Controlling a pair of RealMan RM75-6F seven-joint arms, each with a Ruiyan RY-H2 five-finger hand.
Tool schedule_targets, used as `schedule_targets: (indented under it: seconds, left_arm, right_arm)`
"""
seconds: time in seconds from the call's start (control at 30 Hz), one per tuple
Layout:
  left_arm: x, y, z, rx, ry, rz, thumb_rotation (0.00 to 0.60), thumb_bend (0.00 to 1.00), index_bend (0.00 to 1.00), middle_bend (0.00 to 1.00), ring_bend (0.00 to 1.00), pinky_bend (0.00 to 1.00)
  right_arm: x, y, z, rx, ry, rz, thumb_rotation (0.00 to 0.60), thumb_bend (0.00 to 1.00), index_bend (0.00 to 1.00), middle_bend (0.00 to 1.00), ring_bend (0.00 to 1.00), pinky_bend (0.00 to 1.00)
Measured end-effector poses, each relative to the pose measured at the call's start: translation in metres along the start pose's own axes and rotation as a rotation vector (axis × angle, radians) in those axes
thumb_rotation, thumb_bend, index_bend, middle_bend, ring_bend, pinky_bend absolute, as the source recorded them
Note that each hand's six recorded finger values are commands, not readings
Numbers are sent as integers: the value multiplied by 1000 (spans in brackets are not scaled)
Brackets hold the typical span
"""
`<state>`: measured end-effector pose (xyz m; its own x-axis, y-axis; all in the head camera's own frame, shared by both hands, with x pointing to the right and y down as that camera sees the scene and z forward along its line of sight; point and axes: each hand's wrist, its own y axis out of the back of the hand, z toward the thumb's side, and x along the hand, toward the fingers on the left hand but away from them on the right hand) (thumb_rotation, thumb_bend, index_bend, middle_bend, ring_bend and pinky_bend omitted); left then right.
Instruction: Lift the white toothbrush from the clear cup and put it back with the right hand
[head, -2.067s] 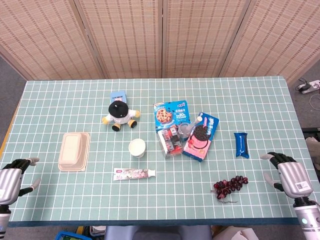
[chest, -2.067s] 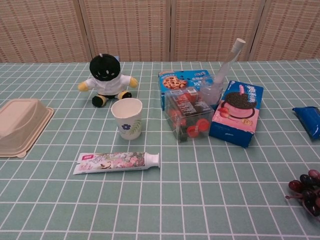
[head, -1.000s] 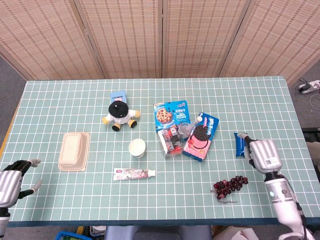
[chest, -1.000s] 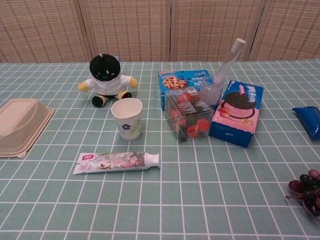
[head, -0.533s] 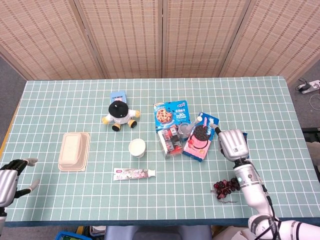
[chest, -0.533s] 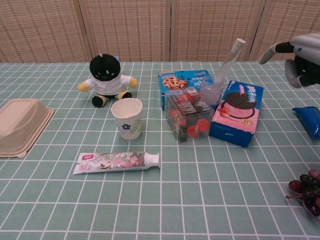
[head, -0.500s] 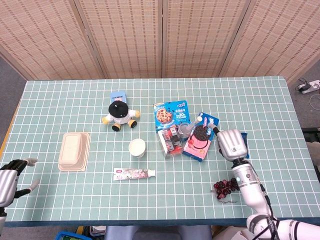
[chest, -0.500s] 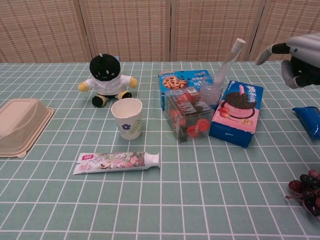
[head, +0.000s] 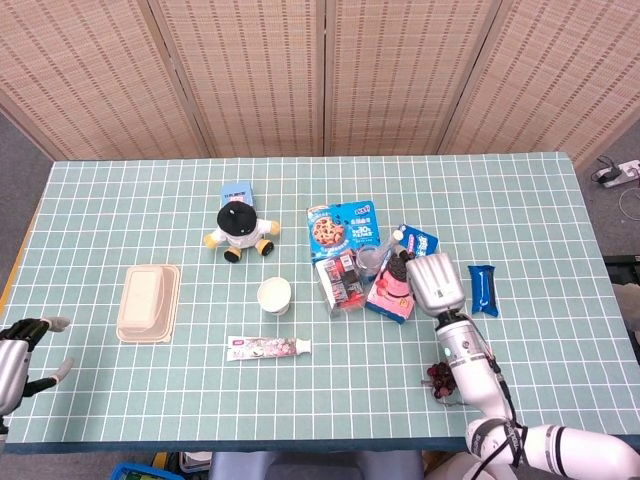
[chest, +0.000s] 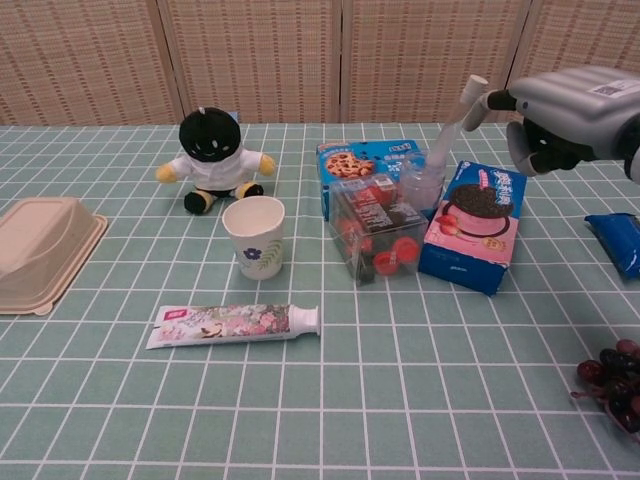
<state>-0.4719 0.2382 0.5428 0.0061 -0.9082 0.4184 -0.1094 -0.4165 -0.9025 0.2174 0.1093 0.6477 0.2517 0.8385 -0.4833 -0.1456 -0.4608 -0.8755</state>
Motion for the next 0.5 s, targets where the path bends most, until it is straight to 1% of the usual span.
schedule_targets:
  seconds: [0.5]
  left_arm:
    - [1, 1, -3, 1, 13, -1, 600, 246, 424, 406, 322, 427]
  right_arm:
    - [-10, 7, 11, 29, 10, -20, 600, 922, 217, 1000, 1000, 1000]
